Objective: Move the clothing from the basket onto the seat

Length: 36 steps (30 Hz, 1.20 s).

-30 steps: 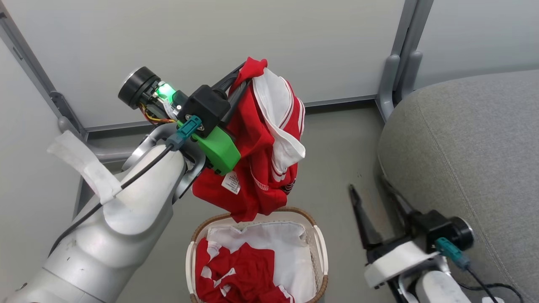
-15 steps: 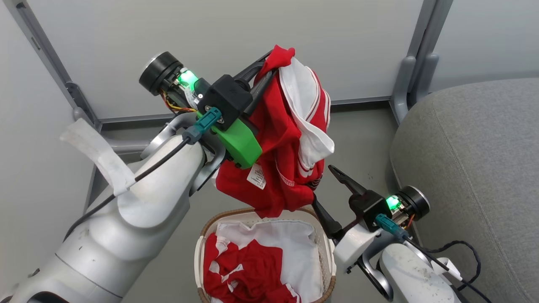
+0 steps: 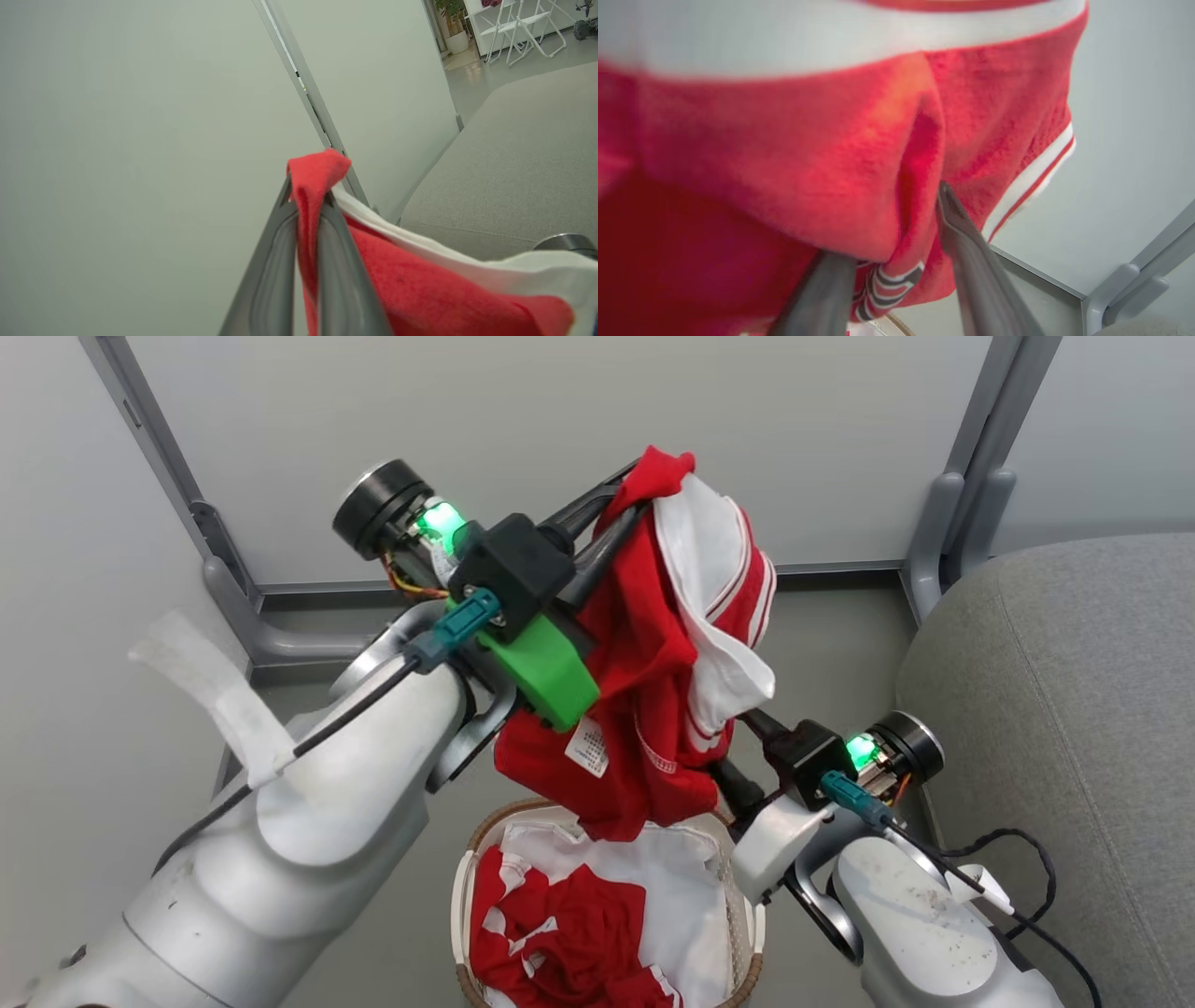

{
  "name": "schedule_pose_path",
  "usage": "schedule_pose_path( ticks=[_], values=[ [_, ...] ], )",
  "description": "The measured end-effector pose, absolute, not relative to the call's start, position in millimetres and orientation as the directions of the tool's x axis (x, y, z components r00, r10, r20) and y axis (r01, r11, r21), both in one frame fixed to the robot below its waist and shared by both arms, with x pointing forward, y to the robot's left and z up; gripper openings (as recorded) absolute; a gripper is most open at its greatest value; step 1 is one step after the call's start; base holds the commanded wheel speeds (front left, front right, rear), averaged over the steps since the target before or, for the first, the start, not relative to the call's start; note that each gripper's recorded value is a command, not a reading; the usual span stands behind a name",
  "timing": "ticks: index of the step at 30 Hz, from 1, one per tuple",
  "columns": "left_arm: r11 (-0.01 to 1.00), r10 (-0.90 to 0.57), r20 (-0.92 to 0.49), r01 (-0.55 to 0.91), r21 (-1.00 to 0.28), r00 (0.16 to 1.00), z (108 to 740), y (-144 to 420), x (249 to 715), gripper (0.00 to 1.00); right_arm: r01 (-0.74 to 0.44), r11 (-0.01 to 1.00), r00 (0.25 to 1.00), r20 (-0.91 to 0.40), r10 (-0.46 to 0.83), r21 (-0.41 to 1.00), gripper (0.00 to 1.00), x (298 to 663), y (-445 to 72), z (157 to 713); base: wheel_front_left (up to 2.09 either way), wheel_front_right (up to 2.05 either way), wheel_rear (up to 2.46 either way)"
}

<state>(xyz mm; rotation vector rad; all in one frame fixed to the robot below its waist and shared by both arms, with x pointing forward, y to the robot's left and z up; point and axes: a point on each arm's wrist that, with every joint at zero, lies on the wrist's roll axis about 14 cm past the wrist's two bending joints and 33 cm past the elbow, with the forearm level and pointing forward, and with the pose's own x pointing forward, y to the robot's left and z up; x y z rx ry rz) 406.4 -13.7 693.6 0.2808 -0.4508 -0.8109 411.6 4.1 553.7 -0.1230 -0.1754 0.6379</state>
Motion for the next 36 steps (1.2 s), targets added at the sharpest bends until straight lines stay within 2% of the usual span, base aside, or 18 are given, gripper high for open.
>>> schedule_pose_path(
  ticks=[8,14,15,16,17,26,36],
  values=[
    [0.753,-0.657,0.224,0.61,0.247,0.72,649.5,24.1,423.4,0.0,-0.488,0.862,0.839,0.199,0.507,-0.139,0.0,419.0,-28.8,574.5,0.0,0.0,0.0],
    [0.788,-0.616,0.188,0.597,0.153,0.765,613.0,33.6,425.2,0.0,-0.395,0.909,0.877,0.241,0.416,-0.132,0.0,421.6,-62.4,585.4,0.0,0.0,0.0],
    [0.794,-0.608,0.186,0.592,0.139,0.772,607.6,34.1,424.8,0.39,-0.379,0.916,0.881,0.251,0.4,-0.132,0.0,421.9,-68.3,588.1,0.0,0.0,0.0],
    [0.797,-0.604,0.181,0.591,0.125,0.776,602.6,33.8,424.3,0.5,-0.365,0.922,0.886,0.257,0.387,-0.132,0.0,421.9,-73.3,589.7,0.0,0.0,0.0],
    [0.799,-0.601,0.173,0.592,0.108,0.78,595.5,32.1,422.6,0.99,-0.347,0.929,0.891,0.264,0.37,-0.13,0.0,421.9,-79.5,591.3,0.0,0.0,0.0],
    [0.771,-0.632,0.107,0.637,-0.015,0.767,547.7,-5.7,400.0,1.0,-0.215,0.964,0.908,0.332,0.255,-0.154,0.0,422.2,-123.8,613.6,0.0,0.0,0.0],
    [0.675,-0.728,0.091,0.734,-0.074,0.679,528.5,-56.2,375.8,1.0,-0.044,0.981,0.936,0.336,0.106,-0.188,0.0,405.9,-182.1,611.8,0.0,0.0,0.0]
  ],
)
